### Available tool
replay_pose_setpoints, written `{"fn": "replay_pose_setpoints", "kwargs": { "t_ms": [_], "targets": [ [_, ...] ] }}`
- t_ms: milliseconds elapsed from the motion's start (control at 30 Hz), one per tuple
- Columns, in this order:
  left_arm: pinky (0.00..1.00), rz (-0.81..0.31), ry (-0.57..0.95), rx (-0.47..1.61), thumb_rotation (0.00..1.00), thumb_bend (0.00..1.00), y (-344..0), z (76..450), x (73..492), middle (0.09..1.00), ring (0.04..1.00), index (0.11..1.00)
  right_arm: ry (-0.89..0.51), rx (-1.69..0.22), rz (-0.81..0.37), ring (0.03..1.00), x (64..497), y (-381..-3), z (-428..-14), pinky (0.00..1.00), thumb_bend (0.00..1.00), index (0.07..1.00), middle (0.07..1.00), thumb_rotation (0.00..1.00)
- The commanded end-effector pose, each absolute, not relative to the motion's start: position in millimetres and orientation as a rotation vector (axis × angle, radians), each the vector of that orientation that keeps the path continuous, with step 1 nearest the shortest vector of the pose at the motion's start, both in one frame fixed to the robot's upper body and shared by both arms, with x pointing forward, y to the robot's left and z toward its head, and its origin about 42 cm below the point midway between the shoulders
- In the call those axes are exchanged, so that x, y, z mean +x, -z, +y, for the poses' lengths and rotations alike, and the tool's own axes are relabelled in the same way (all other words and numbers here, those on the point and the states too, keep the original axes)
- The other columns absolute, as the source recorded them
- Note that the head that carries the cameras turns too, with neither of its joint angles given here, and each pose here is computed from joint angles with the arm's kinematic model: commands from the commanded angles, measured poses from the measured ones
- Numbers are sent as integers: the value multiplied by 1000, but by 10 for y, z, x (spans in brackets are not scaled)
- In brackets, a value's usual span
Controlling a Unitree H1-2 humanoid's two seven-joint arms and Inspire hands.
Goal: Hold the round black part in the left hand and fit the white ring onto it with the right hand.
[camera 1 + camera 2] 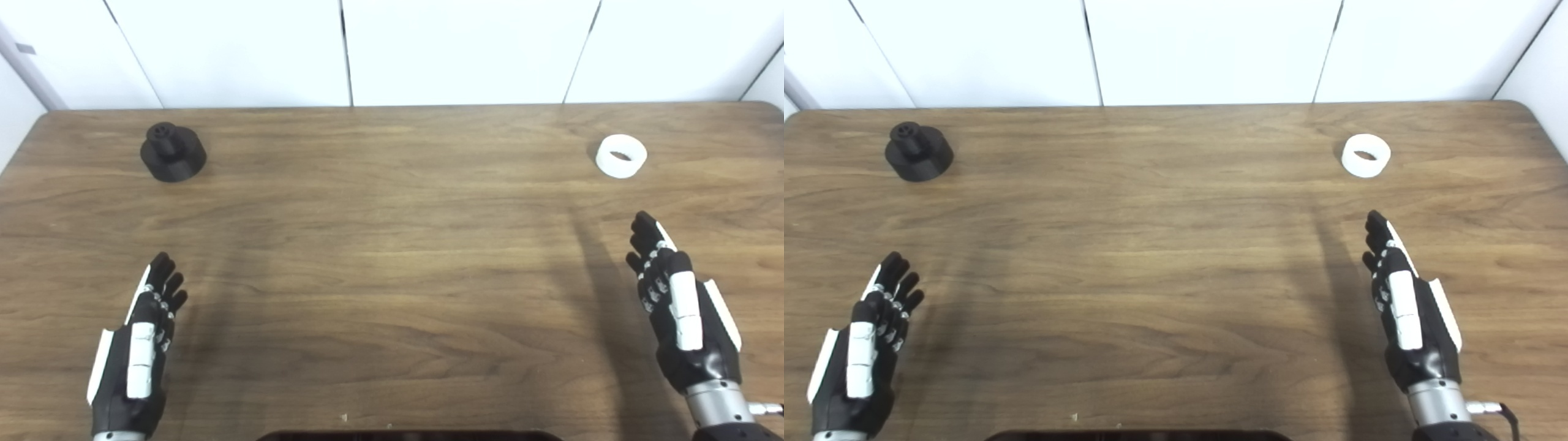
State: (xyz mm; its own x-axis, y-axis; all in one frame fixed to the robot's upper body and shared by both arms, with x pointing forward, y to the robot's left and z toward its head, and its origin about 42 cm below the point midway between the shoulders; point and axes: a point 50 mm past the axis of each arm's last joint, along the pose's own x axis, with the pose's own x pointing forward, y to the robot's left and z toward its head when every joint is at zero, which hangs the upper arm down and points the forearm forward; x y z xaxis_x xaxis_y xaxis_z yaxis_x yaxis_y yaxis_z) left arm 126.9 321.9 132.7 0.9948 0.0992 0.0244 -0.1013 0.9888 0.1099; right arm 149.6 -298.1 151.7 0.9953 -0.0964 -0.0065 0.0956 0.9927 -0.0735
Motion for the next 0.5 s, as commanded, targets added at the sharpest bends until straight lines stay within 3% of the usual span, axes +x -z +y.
{"fn": "replay_pose_setpoints", "kwargs": {
  "t_ms": [0, 467],
  "targets": [
    [978, -75, -101, 134, 946, 687, -1400, 3213, 1279, 995, 988, 984, 89, -90, -62, 1000, 1511, -1602, -3030, 1000, 563, 960, 983, 1000],
    [958, -69, -71, 171, 948, 667, -1252, 2996, 1231, 994, 988, 975, 72, -93, -56, 1000, 1502, -1476, -3184, 1000, 566, 983, 1000, 1000]
  ]
}}
